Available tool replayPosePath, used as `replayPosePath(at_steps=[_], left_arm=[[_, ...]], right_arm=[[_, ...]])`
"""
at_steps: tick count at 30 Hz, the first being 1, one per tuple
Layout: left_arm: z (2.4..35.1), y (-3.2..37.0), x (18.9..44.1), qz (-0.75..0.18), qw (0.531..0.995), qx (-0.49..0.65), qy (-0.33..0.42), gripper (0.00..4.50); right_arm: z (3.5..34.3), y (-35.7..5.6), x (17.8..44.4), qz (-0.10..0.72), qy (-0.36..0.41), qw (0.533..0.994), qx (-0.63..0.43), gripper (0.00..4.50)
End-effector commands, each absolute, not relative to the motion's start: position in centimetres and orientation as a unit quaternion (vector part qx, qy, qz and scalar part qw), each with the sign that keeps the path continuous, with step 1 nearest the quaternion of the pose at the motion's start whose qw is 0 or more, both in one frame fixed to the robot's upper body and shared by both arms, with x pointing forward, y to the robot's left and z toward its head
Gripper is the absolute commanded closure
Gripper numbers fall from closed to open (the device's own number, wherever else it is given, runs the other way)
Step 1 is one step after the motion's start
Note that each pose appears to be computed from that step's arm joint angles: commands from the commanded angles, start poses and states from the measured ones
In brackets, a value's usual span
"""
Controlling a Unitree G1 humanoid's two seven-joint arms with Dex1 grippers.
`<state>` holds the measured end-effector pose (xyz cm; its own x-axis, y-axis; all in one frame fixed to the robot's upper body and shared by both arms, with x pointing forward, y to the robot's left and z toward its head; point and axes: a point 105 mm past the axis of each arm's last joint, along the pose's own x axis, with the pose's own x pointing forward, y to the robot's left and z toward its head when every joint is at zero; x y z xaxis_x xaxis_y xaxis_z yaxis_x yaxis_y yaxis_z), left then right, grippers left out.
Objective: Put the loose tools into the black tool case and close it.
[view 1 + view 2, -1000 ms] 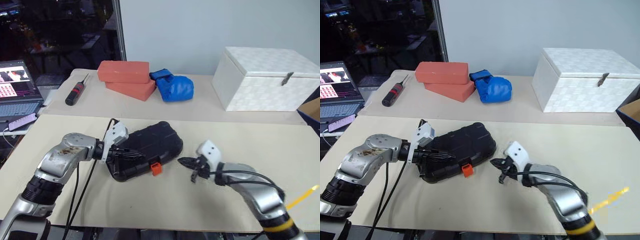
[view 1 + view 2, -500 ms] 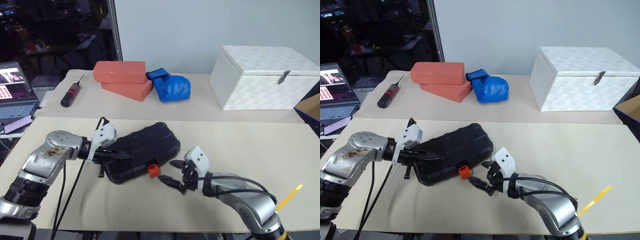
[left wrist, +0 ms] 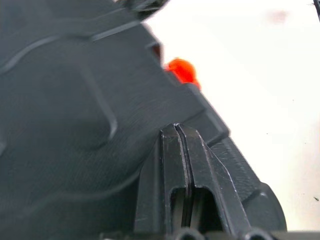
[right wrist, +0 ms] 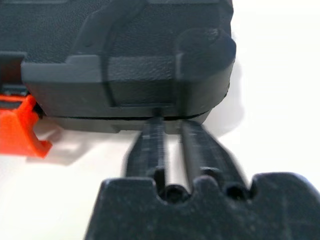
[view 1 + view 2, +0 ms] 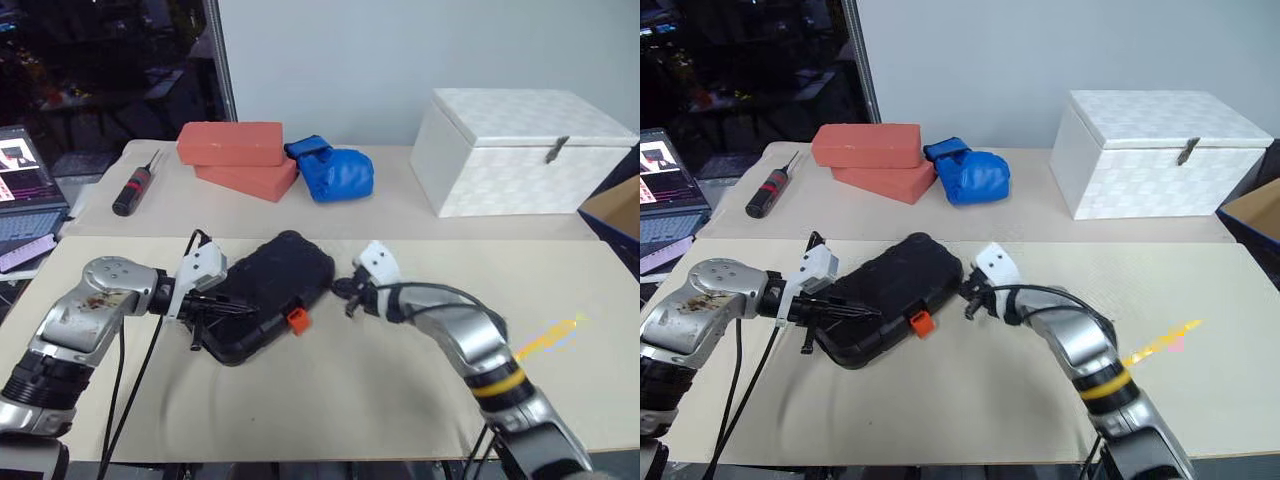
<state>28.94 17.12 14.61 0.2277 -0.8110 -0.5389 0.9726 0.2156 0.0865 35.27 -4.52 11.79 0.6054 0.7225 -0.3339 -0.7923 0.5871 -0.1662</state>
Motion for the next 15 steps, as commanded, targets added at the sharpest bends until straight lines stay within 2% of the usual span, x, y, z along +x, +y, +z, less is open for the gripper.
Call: replayPosePath(at_steps=[1,3,6,8,10,12,15], left_arm=[[12.9,17.4,28.4,-0.593,0.743,0.22,0.221,4.5],[13.2,17.2,28.3,-0.598,0.743,0.219,0.208,4.5],[14.2,16.7,28.3,-0.602,0.75,0.2,0.186,3.72],[14.2,16.8,28.3,-0.602,0.75,0.203,0.183,3.13],[13.8,17.1,28.0,-0.6,0.749,0.209,0.19,2.32],[13.4,17.3,27.6,-0.601,0.746,0.211,0.195,1.8],[13.0,17.5,27.1,-0.601,0.744,0.214,0.199,0.69]], right_arm=[[13.7,-4.0,36.0,0.439,0.066,0.881,-0.167,4.45],[14.2,-4.6,34.7,0.465,0.068,0.872,-0.136,4.45],[14.8,-5.6,31.4,0.506,0.071,0.855,-0.088,3.64],[15.0,-5.7,29.3,0.528,0.078,0.843,-0.065,3.09],[14.5,-5.3,27.4,0.544,0.093,0.831,-0.059,2.29],[13.7,-4.7,26.7,0.541,0.107,0.832,-0.057,1.76],[12.7,-3.5,26.5,0.529,0.121,0.838,-0.051,0.7]])
